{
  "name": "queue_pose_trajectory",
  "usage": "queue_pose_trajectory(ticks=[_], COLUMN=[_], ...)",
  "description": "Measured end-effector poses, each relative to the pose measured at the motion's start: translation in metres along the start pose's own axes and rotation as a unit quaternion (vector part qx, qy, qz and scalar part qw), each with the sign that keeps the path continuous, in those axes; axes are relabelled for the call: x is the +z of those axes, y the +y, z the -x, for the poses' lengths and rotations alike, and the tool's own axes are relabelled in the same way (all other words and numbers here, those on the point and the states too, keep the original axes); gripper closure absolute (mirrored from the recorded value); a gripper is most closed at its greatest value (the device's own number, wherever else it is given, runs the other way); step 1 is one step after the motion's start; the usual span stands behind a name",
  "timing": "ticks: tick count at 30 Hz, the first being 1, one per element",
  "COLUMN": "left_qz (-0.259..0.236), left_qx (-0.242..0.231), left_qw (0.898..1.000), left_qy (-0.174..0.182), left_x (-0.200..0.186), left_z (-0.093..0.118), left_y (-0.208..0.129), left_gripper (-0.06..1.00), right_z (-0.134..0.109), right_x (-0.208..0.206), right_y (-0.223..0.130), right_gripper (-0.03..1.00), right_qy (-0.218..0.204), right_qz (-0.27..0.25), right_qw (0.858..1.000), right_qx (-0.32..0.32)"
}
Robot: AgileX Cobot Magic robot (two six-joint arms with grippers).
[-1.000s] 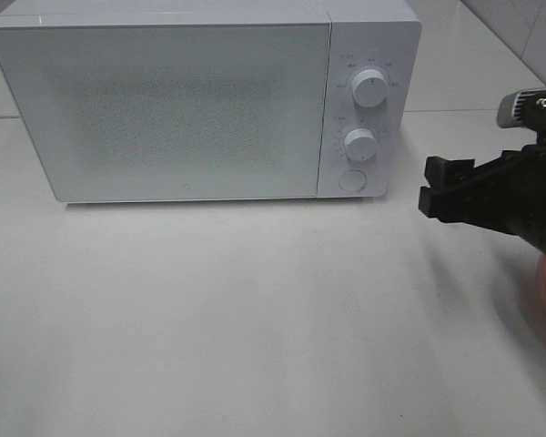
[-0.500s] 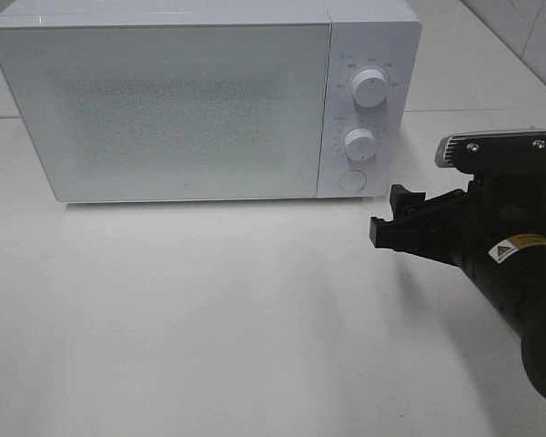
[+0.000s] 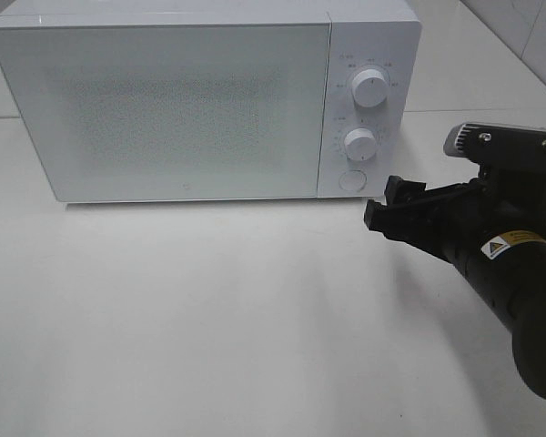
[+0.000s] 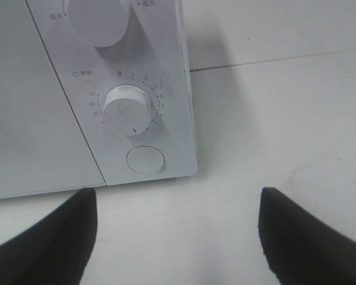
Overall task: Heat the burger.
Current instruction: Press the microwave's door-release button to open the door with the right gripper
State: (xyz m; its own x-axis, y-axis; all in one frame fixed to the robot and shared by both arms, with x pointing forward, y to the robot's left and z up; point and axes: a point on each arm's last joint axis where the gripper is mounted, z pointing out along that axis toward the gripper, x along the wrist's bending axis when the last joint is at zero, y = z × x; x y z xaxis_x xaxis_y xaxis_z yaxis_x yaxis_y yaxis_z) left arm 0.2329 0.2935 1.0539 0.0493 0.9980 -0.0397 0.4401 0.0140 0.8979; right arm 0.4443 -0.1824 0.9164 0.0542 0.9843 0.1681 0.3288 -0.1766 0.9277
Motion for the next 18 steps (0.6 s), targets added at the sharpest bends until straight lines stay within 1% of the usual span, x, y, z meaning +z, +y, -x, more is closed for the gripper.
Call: queue_pose_trajectory(ticks=[2, 3, 4, 5, 6, 7, 8, 9, 10, 11, 12, 13, 14, 15, 16, 17, 18], left_qz=[0.0, 0.0, 0.0, 0.0, 0.0, 0.0, 0.0, 0.0, 0.0, 0.0, 0.0, 0.0, 0.0, 0.0, 0.0, 0.0, 0.0], left_qx=[0.0, 0.0, 0.0, 0.0, 0.0, 0.0, 0.0, 0.0, 0.0, 0.0, 0.0, 0.0, 0.0, 0.0, 0.0, 0.0, 0.0], left_qw=[1.0, 1.0, 1.0, 1.0, 1.0, 1.0, 1.0, 1.0, 1.0, 1.0, 1.0, 1.0, 1.0, 1.0, 1.0, 1.0, 1.0], left_qy=[0.0, 0.0, 0.0, 0.0, 0.0, 0.0, 0.0, 0.0, 0.0, 0.0, 0.0, 0.0, 0.0, 0.0, 0.0, 0.0, 0.0], left_x=[0.0, 0.0, 0.0, 0.0, 0.0, 0.0, 0.0, 0.0, 0.0, 0.0, 0.0, 0.0, 0.0, 0.0, 0.0, 0.0, 0.0], left_z=[0.0, 0.0, 0.0, 0.0, 0.0, 0.0, 0.0, 0.0, 0.0, 0.0, 0.0, 0.0, 0.0, 0.0, 0.0, 0.0, 0.0], left_y=[0.0, 0.0, 0.0, 0.0, 0.0, 0.0, 0.0, 0.0, 0.0, 0.0, 0.0, 0.0, 0.0, 0.0, 0.0, 0.0, 0.0], left_gripper=[-0.05, -0.05, -0.05, -0.05, -0.05, -0.05, -0.05, -0.05, -0.05, -0.05, -0.05, -0.05, -0.05, -0.05, -0.05, -0.05, -0.05], right_z=[0.0, 0.0, 0.0, 0.0, 0.0, 0.0, 0.0, 0.0, 0.0, 0.0, 0.0, 0.0, -0.0003, -0.0003, -0.0007, -0.0007, -0.0008], right_x=[0.0, 0.0, 0.0, 0.0, 0.0, 0.0, 0.0, 0.0, 0.0, 0.0, 0.0, 0.0, 0.0001, 0.0001, 0.0002, 0.0002, 0.0002], right_y=[0.0, 0.0, 0.0, 0.0, 0.0, 0.0, 0.0, 0.0, 0.0, 0.0, 0.0, -0.0005, -0.0011, -0.0011, -0.0027, -0.0027, -0.0036], right_gripper=[0.28, 0.28, 0.32, 0.38, 0.38, 0.4, 0.4, 0.45, 0.52, 0.52, 0.56, 0.63, 0.66, 0.66, 0.73, 0.73, 0.76], right_qy=[0.0, 0.0, 0.0, 0.0, 0.0, 0.0, 0.0, 0.0, 0.0, 0.0, 0.0, -0.001, -0.002, -0.002, -0.006, -0.006, -0.008], right_qz=[0.0, 0.0, 0.0, 0.0, 0.0, 0.0, 0.0, 0.0, 0.0, 0.0, 0.0, -0.002, -0.006, -0.006, -0.015, -0.015, -0.02], right_qw=[0.996, 0.996, 0.993, 0.985, 0.985, 0.98, 0.98, 0.968, 0.951, 0.951, 0.944, 0.924, 0.915, 0.915, 0.893, 0.893, 0.882], right_qx=[0.092, 0.092, 0.12, 0.171, 0.171, 0.2, 0.2, 0.251, 0.308, 0.308, 0.33, 0.382, 0.403, 0.403, 0.449, 0.449, 0.47])
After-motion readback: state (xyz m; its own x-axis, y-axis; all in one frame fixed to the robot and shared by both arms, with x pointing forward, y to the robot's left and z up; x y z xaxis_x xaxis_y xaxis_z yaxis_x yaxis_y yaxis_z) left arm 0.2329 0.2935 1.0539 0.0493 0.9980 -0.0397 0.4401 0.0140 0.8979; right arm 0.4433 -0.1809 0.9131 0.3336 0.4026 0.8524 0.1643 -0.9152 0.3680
